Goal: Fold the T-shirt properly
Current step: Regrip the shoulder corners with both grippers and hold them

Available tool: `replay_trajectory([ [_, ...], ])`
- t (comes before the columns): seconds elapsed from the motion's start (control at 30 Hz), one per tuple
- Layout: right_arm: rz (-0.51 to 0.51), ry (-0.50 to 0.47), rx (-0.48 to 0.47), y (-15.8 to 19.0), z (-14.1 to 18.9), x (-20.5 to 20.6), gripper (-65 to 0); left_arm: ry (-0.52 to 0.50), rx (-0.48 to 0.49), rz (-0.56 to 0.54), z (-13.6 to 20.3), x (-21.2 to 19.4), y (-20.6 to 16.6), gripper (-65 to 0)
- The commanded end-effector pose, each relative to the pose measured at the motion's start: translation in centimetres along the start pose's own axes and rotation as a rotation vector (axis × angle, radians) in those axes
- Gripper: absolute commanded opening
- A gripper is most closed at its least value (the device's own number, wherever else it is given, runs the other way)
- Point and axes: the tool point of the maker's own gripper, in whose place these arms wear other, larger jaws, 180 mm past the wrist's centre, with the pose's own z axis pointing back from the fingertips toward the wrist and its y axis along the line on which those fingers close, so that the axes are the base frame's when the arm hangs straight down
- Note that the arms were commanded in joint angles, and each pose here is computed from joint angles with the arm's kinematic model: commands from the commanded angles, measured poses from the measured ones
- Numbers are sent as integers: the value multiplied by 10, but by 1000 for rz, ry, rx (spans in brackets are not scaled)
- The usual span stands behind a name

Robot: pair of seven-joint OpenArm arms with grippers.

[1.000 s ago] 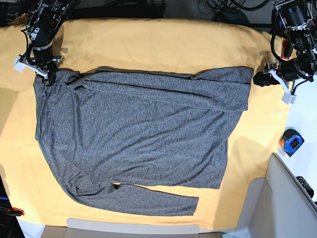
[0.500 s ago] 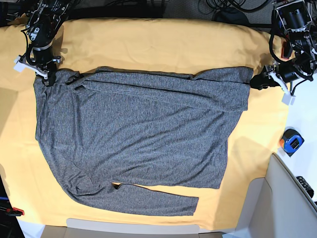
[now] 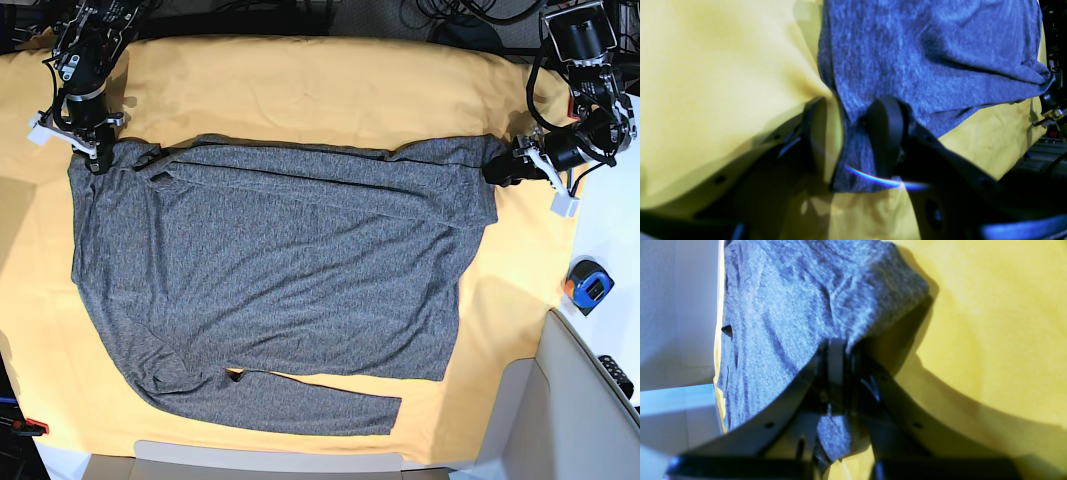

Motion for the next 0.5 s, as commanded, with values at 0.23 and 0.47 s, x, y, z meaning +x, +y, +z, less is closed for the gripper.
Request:
replay_trajectory([
  [0.23,-26,32,-28,-10,2,-8,-639,67,149,-21,28,-7,32,-403],
  [0.47,-25,33,-28,-10,2,-9,-639,118,143,2,25,-27,31,-403],
])
